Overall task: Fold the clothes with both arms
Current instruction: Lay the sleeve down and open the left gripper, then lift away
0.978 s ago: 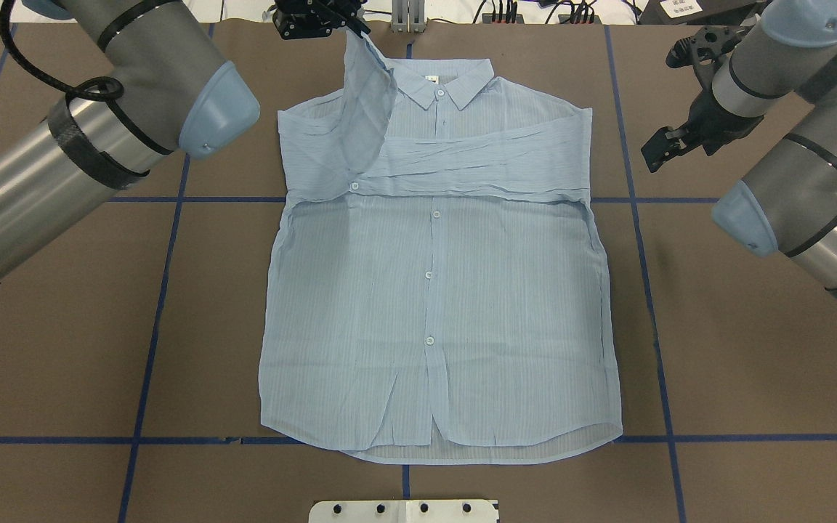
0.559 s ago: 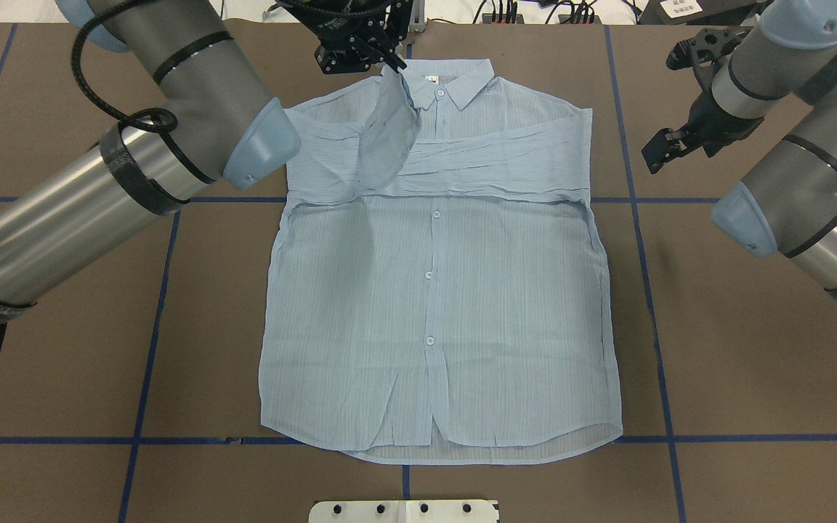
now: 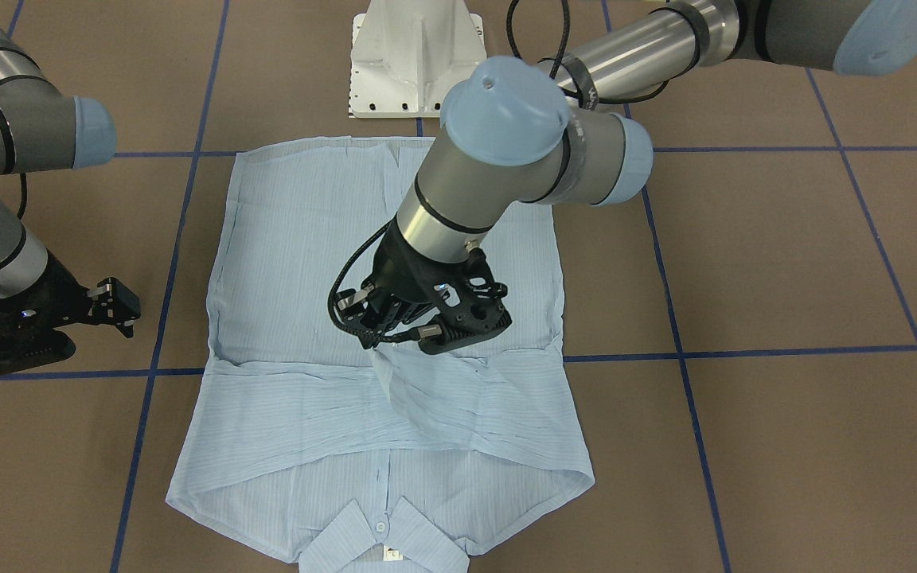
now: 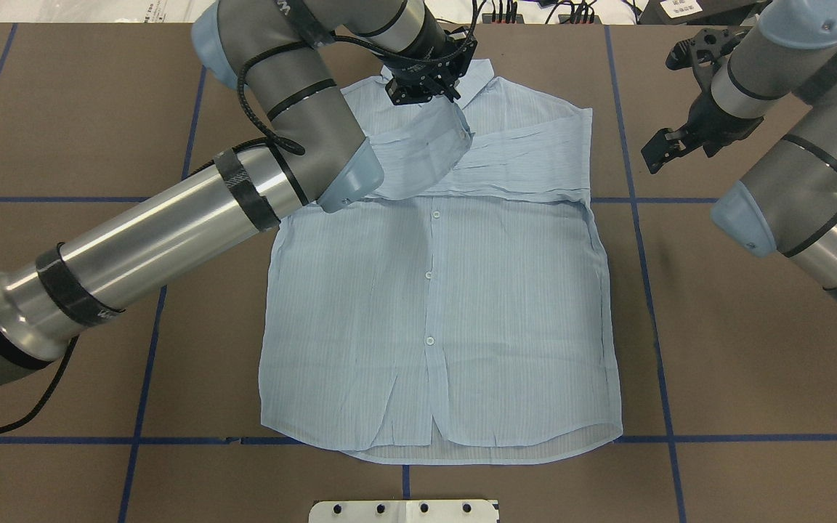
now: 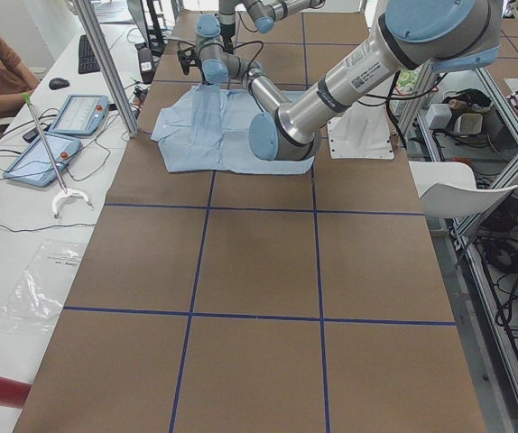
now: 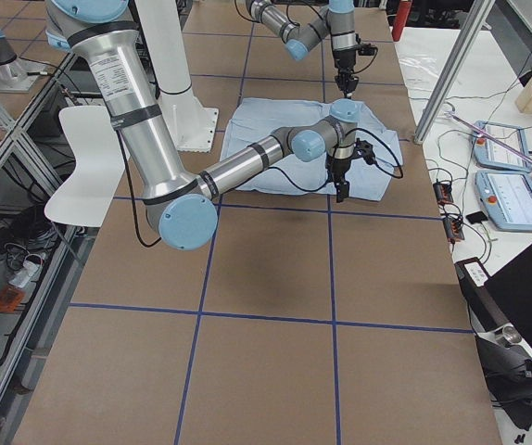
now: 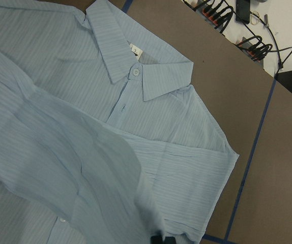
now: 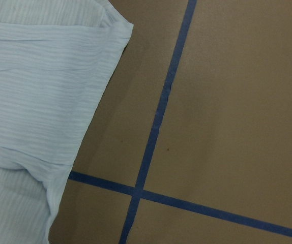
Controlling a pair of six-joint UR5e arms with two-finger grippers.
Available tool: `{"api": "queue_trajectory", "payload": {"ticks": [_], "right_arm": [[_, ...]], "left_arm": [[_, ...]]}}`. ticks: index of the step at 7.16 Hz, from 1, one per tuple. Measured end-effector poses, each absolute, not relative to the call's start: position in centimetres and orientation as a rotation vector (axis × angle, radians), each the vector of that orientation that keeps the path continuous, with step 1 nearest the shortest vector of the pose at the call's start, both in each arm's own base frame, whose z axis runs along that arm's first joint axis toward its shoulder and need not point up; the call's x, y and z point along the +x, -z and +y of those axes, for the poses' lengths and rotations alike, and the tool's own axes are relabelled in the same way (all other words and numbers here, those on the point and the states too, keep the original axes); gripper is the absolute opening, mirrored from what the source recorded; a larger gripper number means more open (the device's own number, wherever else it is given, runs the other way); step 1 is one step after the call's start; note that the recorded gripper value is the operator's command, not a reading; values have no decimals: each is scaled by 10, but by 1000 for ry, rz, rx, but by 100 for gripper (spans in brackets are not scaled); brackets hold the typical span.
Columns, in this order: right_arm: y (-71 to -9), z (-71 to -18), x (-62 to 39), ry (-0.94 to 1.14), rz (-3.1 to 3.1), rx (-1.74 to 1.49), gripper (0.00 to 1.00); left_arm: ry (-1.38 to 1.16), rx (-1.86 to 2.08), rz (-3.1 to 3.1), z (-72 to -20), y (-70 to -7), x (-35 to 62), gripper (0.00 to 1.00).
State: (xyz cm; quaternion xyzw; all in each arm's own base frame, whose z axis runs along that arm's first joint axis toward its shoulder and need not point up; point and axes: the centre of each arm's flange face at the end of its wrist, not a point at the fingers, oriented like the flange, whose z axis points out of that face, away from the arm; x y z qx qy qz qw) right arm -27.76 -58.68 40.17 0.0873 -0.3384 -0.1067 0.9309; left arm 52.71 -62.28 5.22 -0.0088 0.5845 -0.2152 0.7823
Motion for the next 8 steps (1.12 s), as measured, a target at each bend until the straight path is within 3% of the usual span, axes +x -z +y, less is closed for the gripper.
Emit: {"api": "queue_trajectory", "payload": {"ticks": [5, 6, 7, 8], "right_arm": [[-397, -588, -278, 219, -698, 184, 100], [-396, -588, -278, 219, -698, 185, 100], [-396, -588, -278, 219, -699, 186, 100], [-396, -588, -278, 219, -698, 185, 100]], "left_arm": [[434, 15, 1240, -572, -79, 643, 0], [425, 18, 1261, -568, -76, 646, 65], [411, 27, 1295, -565, -70, 647, 100], [391, 43, 1343, -561, -64, 646, 100]]}}
